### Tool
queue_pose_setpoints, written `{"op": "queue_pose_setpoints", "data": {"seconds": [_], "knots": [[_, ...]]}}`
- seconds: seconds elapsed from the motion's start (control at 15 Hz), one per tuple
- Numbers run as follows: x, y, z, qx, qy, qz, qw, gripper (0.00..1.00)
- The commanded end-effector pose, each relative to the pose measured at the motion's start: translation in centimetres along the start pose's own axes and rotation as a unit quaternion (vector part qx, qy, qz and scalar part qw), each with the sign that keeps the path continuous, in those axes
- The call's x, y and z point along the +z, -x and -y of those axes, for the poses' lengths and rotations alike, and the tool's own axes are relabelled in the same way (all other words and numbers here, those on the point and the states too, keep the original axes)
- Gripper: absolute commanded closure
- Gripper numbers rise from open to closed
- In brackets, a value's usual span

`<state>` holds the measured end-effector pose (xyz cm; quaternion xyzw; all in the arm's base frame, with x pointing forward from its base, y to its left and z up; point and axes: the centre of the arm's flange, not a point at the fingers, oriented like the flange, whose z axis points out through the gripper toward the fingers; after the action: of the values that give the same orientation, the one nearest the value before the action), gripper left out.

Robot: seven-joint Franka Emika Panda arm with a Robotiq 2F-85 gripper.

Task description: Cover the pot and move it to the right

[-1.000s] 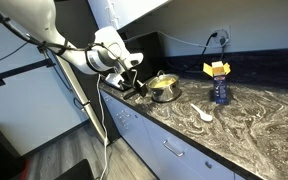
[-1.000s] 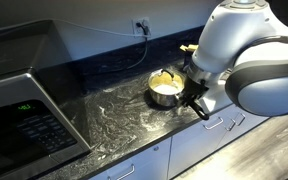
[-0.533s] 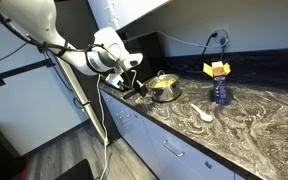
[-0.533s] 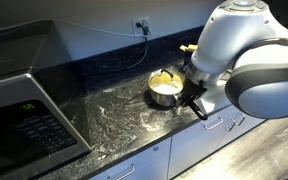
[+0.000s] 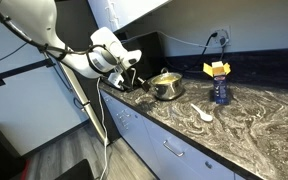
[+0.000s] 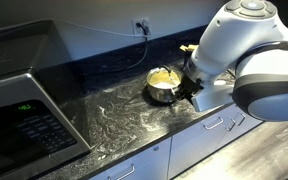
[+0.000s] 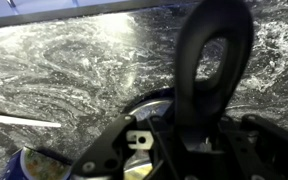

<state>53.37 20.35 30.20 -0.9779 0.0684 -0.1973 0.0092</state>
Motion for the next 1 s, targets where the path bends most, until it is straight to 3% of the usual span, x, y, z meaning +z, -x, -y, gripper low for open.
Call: {"op": "queue_pose_setpoints", "data": {"seconds": [0.0,0.93], "knots": [[-0.47,-0.34,0.63,0.010,0.005,-0.037,0.9993,0.97],[-1.02,0.41,1.10,0.022,0.027,-0.124,0.9916,0.97]]}}
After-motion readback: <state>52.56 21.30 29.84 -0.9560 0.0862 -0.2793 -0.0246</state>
